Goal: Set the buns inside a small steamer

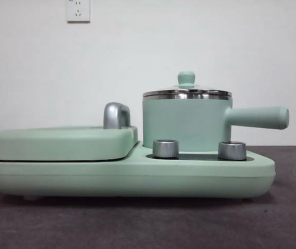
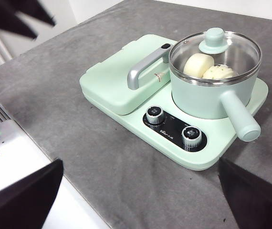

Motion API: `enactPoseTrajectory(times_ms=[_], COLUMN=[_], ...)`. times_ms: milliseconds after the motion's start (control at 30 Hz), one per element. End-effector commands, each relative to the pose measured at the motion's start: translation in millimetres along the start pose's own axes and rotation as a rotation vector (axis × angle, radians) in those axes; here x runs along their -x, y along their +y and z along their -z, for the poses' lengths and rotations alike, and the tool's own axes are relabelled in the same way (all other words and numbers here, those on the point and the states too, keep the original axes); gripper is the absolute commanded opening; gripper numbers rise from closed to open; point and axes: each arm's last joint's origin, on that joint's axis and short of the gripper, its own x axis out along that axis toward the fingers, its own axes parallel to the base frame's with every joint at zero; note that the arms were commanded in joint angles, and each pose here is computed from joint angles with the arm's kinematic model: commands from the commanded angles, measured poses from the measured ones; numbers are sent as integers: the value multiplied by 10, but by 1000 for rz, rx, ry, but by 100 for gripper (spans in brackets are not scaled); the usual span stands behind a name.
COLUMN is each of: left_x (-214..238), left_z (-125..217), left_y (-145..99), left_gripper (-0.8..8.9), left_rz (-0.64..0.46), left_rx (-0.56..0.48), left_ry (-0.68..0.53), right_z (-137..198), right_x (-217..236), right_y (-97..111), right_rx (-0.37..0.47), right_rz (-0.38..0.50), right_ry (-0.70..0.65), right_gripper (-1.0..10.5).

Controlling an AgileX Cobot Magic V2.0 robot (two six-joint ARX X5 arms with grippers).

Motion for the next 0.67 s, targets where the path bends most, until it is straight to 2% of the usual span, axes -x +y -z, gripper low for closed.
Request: enactPoseTrajectory(times_ms=[33, 67, 100, 133, 267, 667], left_x=[-76, -74, -69, -57, 42, 346], left_z=[355, 446, 545, 632, 818, 993], left_y=[78, 97, 118, 138, 167, 165], left_gripper=[232, 37, 31, 7, 7, 7], left_rz=[-17, -19, -20, -28, -37, 3], left_rx=[74, 76, 82, 95, 151, 134], left_ry=[-27, -37, -47, -56, -63, -200], right_z=[-26, -25, -22, -23, -24, -29], right_x=[19, 19, 19, 19, 19, 24], right_y=[10, 9, 9, 9, 8, 11], right_rx=[47, 53, 65, 81, 91, 94], right_rz=[-9, -9, -9, -7, -5, -6], right_ry=[-16, -15, -13, -14, -14, -19], right_gripper=[368, 212, -8, 30, 20, 20])
